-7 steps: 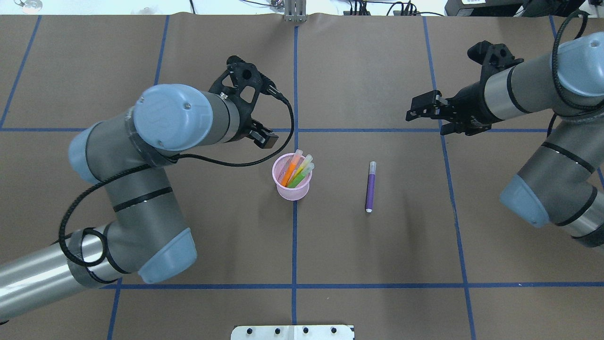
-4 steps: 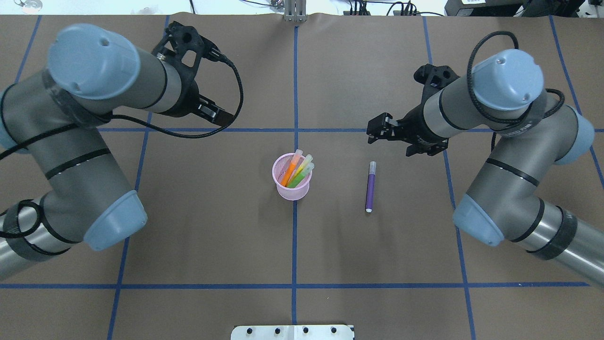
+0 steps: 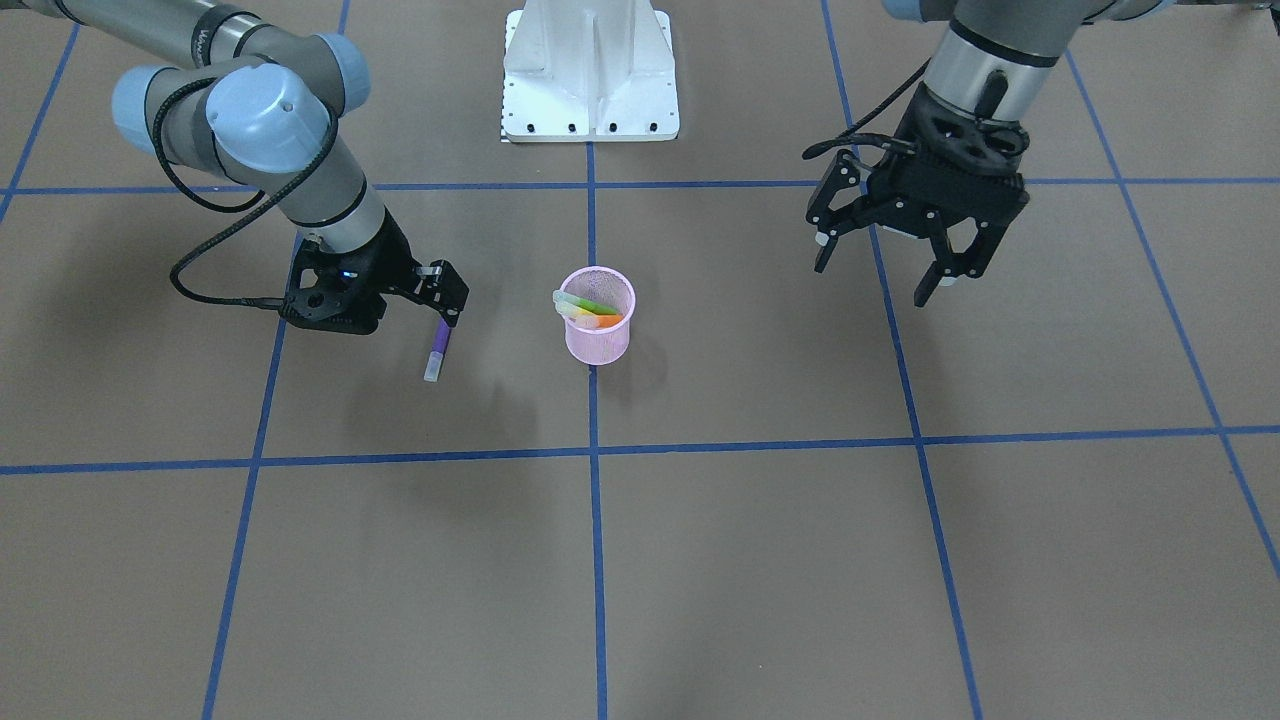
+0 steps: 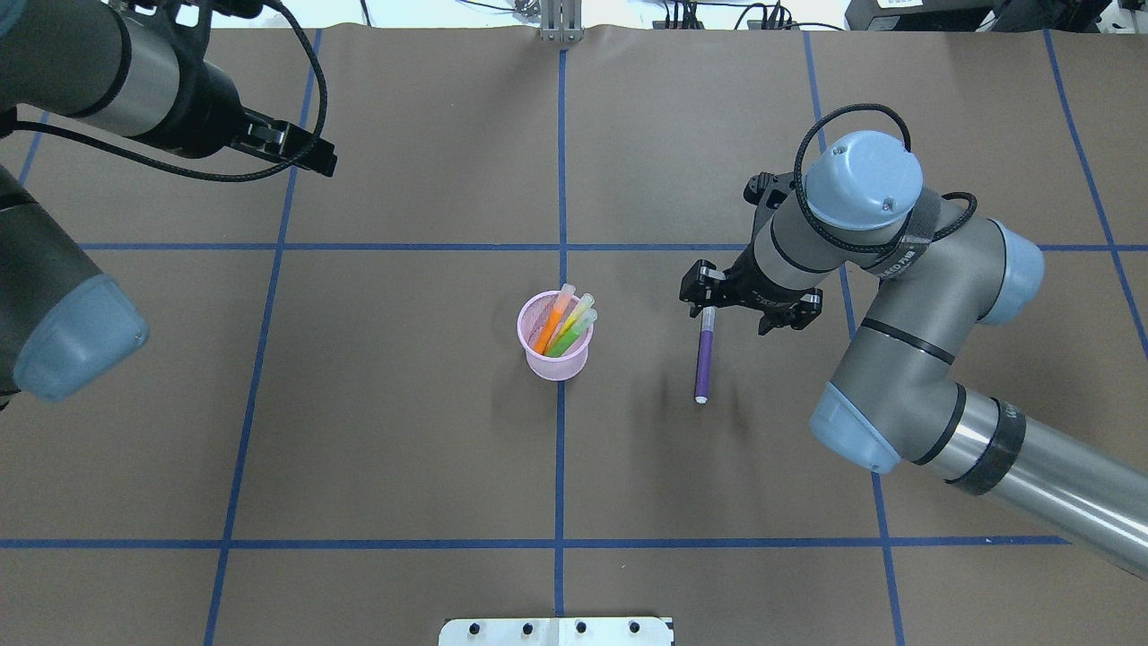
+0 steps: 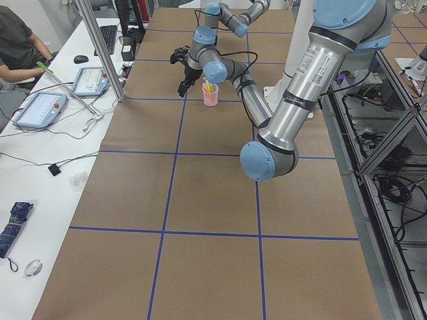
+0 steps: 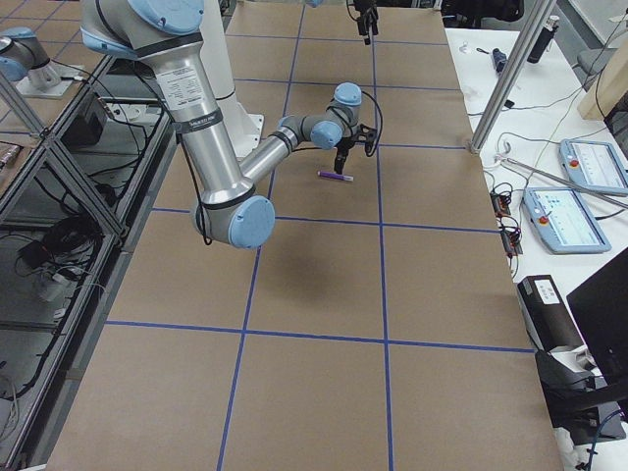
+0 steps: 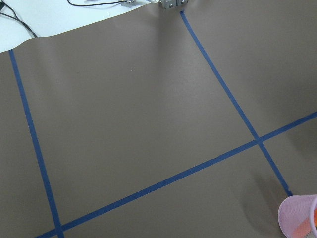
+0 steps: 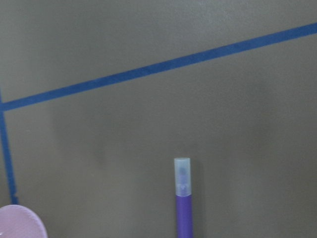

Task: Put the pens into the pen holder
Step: 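Lower the right gripper onto the purple marker and close on it, then lift the purple marker with the right gripper and drop it into the pink cup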

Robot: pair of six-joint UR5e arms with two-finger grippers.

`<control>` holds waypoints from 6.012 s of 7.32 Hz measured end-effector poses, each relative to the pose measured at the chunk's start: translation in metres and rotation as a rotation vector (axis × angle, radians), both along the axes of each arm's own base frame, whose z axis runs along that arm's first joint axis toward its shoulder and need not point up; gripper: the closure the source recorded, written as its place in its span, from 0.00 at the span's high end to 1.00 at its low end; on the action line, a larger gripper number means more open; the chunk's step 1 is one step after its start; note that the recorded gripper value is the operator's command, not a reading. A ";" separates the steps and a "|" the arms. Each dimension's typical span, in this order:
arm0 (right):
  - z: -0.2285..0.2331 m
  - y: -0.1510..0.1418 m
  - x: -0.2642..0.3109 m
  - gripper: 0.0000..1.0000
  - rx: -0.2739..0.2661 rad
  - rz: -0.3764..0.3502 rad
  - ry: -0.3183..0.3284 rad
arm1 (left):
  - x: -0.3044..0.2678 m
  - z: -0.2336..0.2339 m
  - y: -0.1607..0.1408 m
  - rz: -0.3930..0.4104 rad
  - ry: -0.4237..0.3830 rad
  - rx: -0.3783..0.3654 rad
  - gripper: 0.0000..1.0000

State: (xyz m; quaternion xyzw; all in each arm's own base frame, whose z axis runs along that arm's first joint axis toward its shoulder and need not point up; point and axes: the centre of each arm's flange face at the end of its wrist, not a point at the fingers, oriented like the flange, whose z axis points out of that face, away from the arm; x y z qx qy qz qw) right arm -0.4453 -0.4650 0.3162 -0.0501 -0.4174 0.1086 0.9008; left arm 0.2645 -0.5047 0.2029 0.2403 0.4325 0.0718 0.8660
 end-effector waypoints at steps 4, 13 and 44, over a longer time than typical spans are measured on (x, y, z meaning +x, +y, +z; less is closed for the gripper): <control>0.007 -0.017 -0.027 0.82 -0.058 -0.046 0.051 | -0.023 0.017 0.010 -0.025 0.001 -0.023 0.99; 0.019 -0.005 -0.057 0.62 -0.012 -0.139 0.076 | -0.024 0.020 0.012 -0.025 -0.001 -0.022 0.99; -0.181 0.084 -0.076 0.00 0.438 0.608 0.029 | -0.024 0.030 0.017 -0.018 -0.008 -0.037 0.99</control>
